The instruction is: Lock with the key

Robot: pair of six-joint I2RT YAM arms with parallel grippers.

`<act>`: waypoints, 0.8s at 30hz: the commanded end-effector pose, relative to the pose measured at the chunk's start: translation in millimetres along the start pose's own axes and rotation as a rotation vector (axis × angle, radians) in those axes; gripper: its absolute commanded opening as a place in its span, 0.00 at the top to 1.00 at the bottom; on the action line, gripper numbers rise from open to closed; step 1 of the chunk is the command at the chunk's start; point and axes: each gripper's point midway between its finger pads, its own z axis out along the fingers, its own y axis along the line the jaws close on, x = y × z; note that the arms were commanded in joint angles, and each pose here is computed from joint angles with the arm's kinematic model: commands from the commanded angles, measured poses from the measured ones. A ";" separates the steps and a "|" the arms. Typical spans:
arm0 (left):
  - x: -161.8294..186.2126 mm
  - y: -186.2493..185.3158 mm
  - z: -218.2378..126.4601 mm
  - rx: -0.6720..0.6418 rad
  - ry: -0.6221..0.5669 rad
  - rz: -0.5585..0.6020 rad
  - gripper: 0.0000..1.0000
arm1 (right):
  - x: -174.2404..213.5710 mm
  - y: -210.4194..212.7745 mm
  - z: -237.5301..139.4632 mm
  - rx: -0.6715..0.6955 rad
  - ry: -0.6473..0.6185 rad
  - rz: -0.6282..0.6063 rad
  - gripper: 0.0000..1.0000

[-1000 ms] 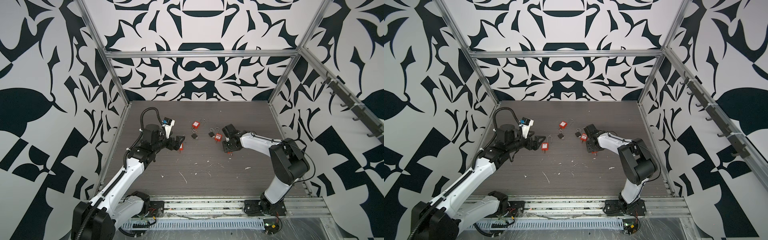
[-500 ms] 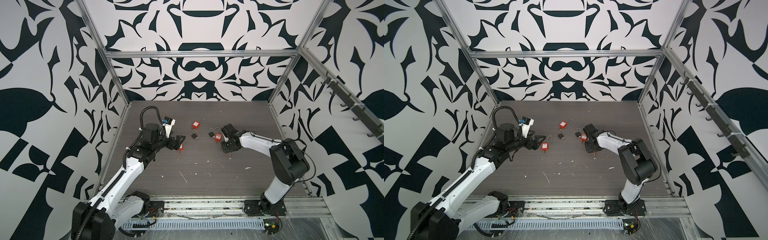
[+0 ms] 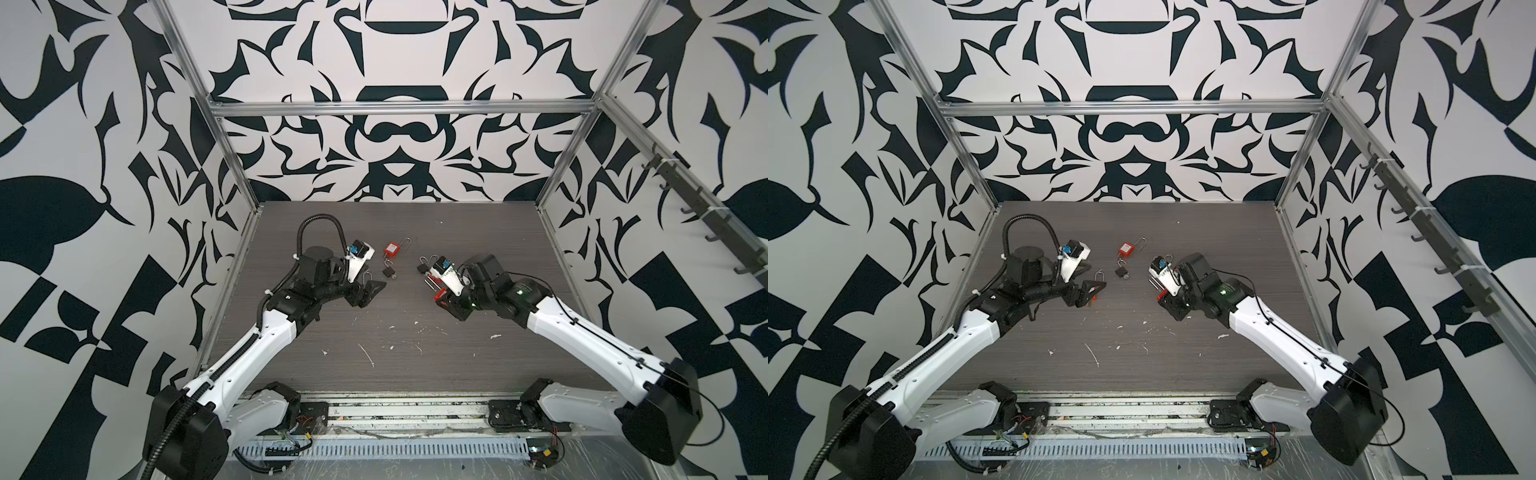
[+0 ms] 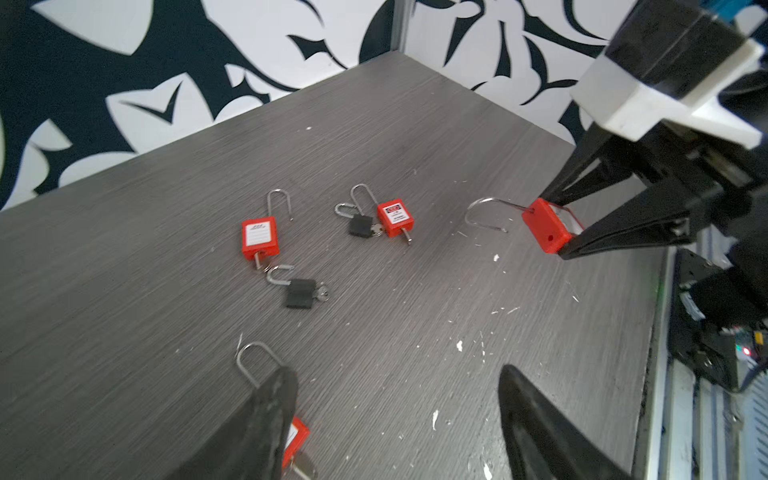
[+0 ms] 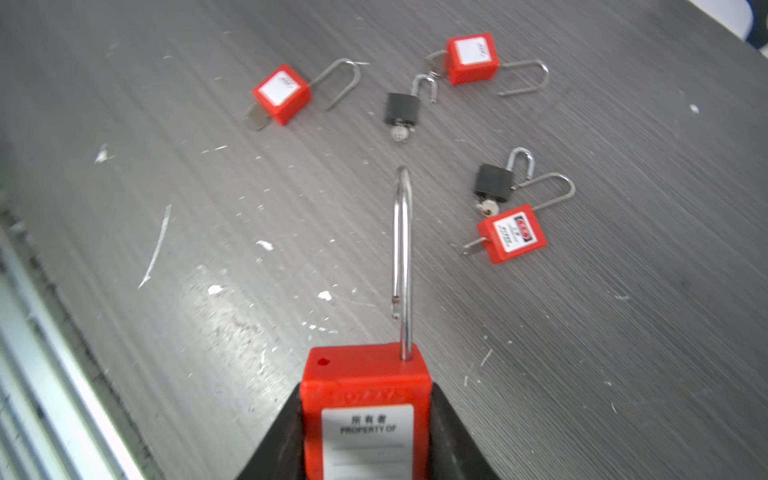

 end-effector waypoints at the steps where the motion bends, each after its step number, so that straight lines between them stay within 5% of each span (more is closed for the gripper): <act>1: 0.5 -33.5 -3.2 0.167 -0.067 0.245 0.28 | -12.4 24.8 -16.5 -0.088 -0.106 -0.122 0.81; 9: 1.8 -63.5 -4.5 0.362 -0.139 0.441 0.40 | -12.5 59.8 -16.2 -0.174 -0.140 -0.270 0.88; 15: -2.2 -80.9 -8.3 0.492 -0.174 0.466 0.51 | -14.2 65.1 -9.5 -0.187 -0.113 -0.299 0.89; 24: 7.6 -86.5 -4.6 0.512 -0.118 0.473 0.52 | -22.4 76.8 -1.5 -0.217 -0.134 -0.344 0.89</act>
